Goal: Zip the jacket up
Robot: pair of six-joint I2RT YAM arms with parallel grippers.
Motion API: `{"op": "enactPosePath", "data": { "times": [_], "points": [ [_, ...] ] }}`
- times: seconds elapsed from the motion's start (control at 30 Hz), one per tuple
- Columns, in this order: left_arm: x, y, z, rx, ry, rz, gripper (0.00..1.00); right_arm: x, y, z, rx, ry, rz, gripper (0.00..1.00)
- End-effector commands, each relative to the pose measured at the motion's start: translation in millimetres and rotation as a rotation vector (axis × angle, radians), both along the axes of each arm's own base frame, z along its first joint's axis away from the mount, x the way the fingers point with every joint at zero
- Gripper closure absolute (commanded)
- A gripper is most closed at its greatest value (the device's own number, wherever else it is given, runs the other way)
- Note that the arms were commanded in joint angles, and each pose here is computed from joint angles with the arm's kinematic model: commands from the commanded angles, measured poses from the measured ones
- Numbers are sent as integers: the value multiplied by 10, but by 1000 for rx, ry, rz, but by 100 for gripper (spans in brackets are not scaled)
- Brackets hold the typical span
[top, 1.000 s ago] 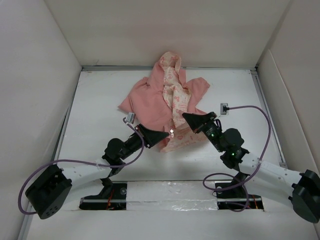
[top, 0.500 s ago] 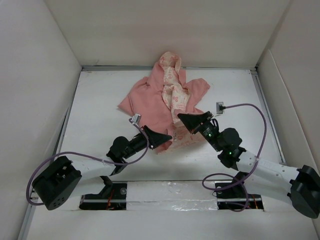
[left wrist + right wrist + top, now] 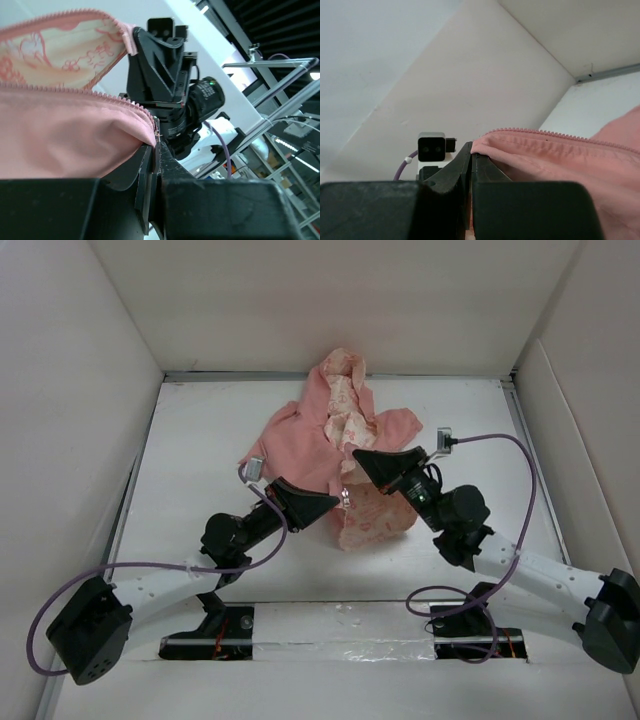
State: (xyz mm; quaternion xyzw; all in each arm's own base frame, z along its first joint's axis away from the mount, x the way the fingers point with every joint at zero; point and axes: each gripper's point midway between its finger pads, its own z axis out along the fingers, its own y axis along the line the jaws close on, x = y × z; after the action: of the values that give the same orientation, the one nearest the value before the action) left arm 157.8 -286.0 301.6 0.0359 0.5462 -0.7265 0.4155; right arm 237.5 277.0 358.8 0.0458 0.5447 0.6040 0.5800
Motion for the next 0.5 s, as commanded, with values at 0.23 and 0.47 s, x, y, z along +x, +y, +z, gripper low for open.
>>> {"op": "enactPosePath", "data": {
  "times": [0.23,0.47],
  "points": [
    [-348,382,977,-305,-370,40,100,-204,-56,684,126,-147,50,100],
    [-339,415,1064,-322,-372,56,100,-238,-47,529,87,-131,63,100]
  ]
}}
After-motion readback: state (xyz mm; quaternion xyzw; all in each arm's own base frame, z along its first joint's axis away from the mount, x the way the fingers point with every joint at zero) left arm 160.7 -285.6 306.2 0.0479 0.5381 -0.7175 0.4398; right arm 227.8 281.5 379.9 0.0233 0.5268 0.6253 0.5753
